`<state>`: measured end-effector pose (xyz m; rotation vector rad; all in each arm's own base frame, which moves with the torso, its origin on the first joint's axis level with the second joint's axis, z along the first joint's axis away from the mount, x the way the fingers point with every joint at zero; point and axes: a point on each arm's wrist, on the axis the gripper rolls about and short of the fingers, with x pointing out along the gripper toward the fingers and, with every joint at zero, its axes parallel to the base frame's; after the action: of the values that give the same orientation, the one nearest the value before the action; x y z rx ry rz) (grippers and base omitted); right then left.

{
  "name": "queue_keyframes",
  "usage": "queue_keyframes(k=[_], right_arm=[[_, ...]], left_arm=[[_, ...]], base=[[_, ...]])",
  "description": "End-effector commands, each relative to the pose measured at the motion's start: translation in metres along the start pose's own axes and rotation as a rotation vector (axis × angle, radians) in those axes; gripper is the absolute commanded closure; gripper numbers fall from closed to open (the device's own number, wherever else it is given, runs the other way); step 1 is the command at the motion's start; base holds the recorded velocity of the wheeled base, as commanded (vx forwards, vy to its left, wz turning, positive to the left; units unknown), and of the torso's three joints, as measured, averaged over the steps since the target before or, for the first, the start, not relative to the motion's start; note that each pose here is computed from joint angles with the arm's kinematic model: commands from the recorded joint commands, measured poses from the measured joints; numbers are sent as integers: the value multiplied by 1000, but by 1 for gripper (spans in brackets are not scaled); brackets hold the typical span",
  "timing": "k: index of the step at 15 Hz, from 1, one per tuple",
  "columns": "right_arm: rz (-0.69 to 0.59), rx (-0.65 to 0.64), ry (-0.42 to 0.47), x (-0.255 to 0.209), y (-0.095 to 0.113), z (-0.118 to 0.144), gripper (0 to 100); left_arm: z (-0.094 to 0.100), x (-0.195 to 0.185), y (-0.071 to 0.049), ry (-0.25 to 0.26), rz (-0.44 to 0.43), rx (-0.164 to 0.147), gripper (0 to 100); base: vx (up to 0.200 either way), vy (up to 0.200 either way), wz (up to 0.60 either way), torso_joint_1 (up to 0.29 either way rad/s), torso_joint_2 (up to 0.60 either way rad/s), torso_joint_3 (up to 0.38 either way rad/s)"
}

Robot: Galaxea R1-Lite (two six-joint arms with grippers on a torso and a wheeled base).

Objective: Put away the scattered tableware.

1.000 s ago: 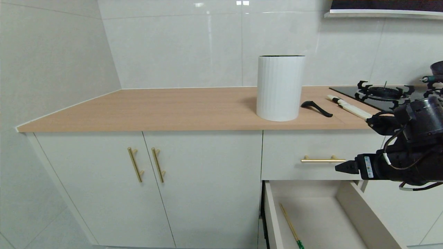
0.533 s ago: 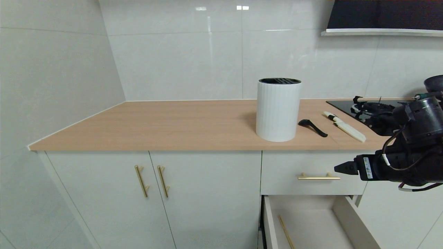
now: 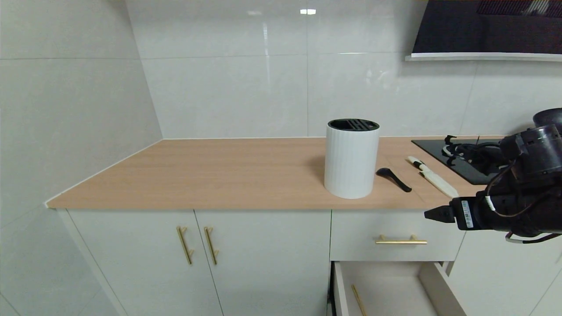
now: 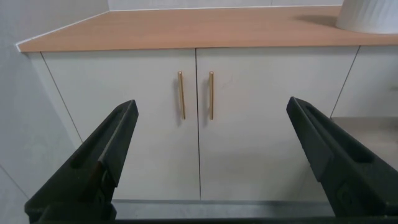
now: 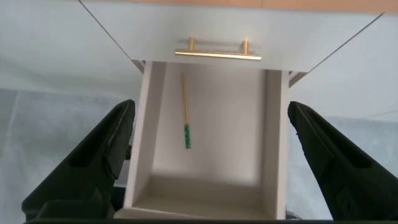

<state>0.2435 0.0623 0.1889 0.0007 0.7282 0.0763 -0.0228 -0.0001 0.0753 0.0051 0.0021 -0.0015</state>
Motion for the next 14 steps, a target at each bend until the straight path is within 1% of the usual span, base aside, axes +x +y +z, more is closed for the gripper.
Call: queue_keyframes(k=[1, 2, 3, 4, 6, 9, 12, 14], right_arm=[[-28, -10, -36, 5, -11, 8, 0], [-37, -21, -90, 12, -21, 19, 0], [-29, -32, -110, 18, -24, 24, 0], [10, -78, -146, 39, -34, 40, 0], [71, -97, -145, 69, -36, 57, 0], [96, -156, -158, 120, -39, 82, 0], [110, -214, -159, 156, -38, 90, 0], [121, -216, -154, 178, -38, 92, 0]], left_arm=[[0, 0, 0, -1, 0, -1, 0], [0, 0, 0, -1, 0, -1, 0], [0, 0, 0, -1, 0, -1, 0], [0, 0, 0, -1, 0, -1, 0], [0, 0, 0, -1, 0, 1, 0], [0, 0, 0, -1, 0, 1, 0], [0, 0, 0, -1, 0, -1, 0], [0, 0, 0, -1, 0, 1, 0]], base=[[0, 0, 0, 0, 0, 0], [0, 0, 0, 0, 0, 0], [0, 0, 0, 0, 0, 0], [0, 0, 0, 0, 0, 0], [0, 0, 0, 0, 0, 0], [0, 0, 0, 0, 0, 0], [0, 0, 0, 0, 0, 0], [0, 0, 0, 0, 0, 0]])
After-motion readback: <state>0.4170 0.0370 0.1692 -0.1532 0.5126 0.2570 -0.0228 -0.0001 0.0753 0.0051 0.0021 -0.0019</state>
